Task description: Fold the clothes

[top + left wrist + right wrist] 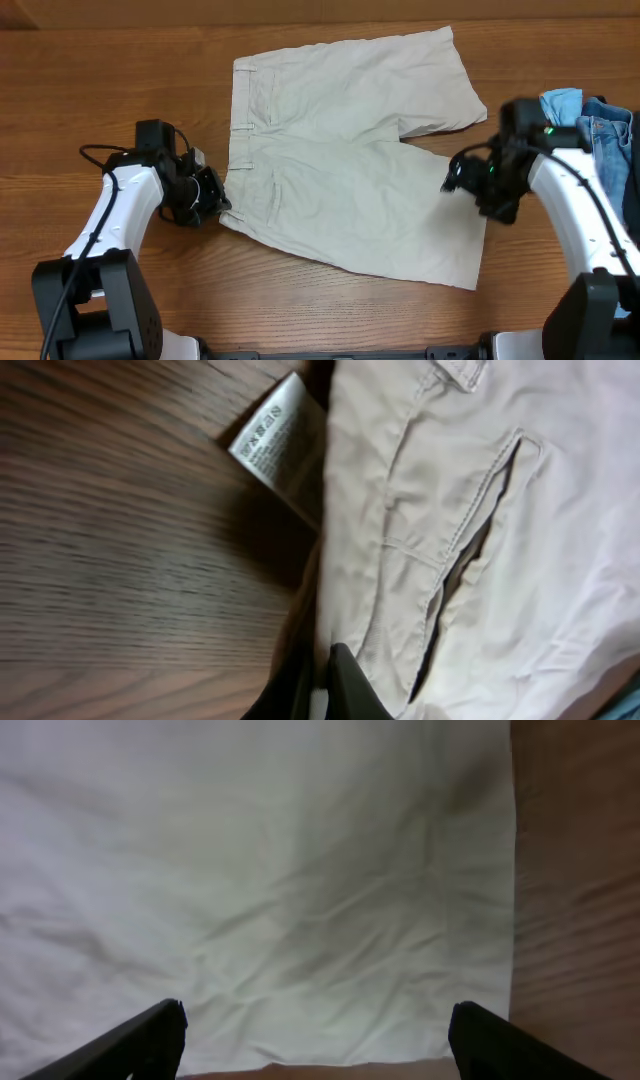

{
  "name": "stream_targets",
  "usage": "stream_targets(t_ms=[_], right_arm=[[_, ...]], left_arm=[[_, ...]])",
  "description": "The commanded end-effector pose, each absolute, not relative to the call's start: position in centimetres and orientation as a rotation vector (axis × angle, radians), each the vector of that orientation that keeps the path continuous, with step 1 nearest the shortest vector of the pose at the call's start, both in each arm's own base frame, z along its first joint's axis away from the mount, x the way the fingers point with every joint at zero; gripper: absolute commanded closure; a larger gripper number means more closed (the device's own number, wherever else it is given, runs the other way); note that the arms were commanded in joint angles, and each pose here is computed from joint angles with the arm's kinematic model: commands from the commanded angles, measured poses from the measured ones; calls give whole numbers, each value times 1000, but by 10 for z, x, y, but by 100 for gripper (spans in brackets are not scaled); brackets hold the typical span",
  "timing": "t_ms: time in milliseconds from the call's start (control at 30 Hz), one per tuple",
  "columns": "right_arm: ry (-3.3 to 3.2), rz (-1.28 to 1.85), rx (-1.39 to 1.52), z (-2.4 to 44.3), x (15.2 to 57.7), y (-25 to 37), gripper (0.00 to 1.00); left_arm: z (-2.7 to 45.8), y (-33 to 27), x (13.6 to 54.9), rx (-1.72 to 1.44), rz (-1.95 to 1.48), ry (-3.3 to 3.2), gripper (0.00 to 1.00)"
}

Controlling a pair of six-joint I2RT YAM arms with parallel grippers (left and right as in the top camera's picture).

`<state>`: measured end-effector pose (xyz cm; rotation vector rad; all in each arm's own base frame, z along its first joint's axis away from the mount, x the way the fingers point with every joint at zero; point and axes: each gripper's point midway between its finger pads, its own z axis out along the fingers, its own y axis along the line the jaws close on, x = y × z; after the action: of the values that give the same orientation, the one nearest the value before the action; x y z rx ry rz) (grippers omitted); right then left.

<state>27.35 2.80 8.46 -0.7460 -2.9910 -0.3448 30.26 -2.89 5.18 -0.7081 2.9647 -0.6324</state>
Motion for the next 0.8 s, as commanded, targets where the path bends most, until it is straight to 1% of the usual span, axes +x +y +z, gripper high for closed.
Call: stream_targets(t_ms=[0,67,133,233,300,367,500,600,667,700,733,767], right_arm=[[-2876,-352,-805,63,242,34,12],[-2776,-324,-826,51,215,37,15],[-2727,-302,-826,46,200,38,17],[-2670,-314,-825,41,185,42,18],[-2615,-289,-881,34,173,43,17],[-2580,-311,-912,26,165,48,18],[-2534,-345,-968,8,152,54,22],[-2522,-362,-992,0,147,57,24],[-2538,-380,-993,-2,151,58,32],[-2548,-385,-993,-3,153,58,35],[-2554,-388,-994,-4,154,58,43],[-2563,-386,-993,-4,156,57,53]], left_arm=[[55,-14,310,-675,-560,2948,94],[55,-14,308,-676,-560,2955,92],[55,-14,308,-661,-559,2958,92],[55,-14,309,-660,-559,2955,91],[55,-14,309,-659,-559,2955,91],[55,-14,308,-650,-559,2959,91],[55,-14,308,-640,-559,2961,90],[55,-14,308,-640,-558,2960,90],[55,-14,308,-639,-558,2959,90],[55,-14,308,-639,-558,2959,90],[55,-14,308,-639,-558,2959,90],[55,-14,308,-639,-558,2959,90]])
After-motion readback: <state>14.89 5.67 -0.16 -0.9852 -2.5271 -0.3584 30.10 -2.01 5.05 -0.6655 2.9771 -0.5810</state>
